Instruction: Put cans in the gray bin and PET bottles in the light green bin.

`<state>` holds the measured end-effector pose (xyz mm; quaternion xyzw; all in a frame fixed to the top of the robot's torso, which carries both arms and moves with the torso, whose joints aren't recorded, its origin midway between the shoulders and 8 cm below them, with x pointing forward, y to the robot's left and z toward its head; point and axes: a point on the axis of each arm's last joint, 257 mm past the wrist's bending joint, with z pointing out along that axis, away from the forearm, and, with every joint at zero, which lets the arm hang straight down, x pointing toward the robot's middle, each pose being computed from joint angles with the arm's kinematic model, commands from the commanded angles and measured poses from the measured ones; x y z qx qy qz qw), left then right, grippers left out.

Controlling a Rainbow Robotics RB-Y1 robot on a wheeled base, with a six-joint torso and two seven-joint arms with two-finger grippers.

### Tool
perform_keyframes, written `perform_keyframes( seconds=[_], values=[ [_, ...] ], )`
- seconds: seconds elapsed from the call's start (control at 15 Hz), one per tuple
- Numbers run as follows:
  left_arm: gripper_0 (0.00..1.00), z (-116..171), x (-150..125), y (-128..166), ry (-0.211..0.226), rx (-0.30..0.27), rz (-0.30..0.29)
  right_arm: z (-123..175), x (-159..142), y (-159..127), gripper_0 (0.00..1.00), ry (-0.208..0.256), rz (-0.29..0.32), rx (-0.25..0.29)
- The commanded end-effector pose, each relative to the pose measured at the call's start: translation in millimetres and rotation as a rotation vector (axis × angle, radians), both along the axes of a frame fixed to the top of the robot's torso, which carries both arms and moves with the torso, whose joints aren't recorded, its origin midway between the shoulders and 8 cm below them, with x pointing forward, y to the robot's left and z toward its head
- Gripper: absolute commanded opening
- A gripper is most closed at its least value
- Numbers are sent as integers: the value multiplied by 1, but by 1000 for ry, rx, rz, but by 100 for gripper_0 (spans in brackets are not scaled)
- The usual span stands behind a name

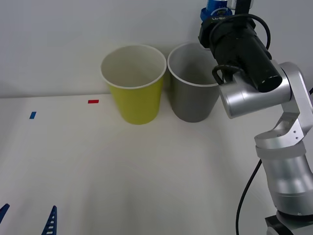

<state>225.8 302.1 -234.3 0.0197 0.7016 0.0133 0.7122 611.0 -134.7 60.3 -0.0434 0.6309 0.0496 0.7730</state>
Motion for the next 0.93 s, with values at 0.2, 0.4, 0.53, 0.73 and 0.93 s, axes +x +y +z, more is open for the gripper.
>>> perform_keyframes(
  seconds=[0.2, 0.4, 0.53, 0.73, 0.93],
  values=[
    [100, 0, 0, 0, 0, 0, 0, -2, 1, 1, 0, 3, 1, -5],
    [100, 0, 0, 0, 0, 0, 0, -3, 0, 2, 0, 5, 3, -4],
    [100, 0, 0, 0, 0, 0, 0, -3, 0, 4, 99, 6, 6, 2],
    [100, 0, 0, 0, 0, 0, 0, -3, -1, 8, 100, 6, 10, 0],
    [100, 0, 0, 0, 0, 0, 0, -3, -2, 12, 100, -1, 3, -16]
  ],
)
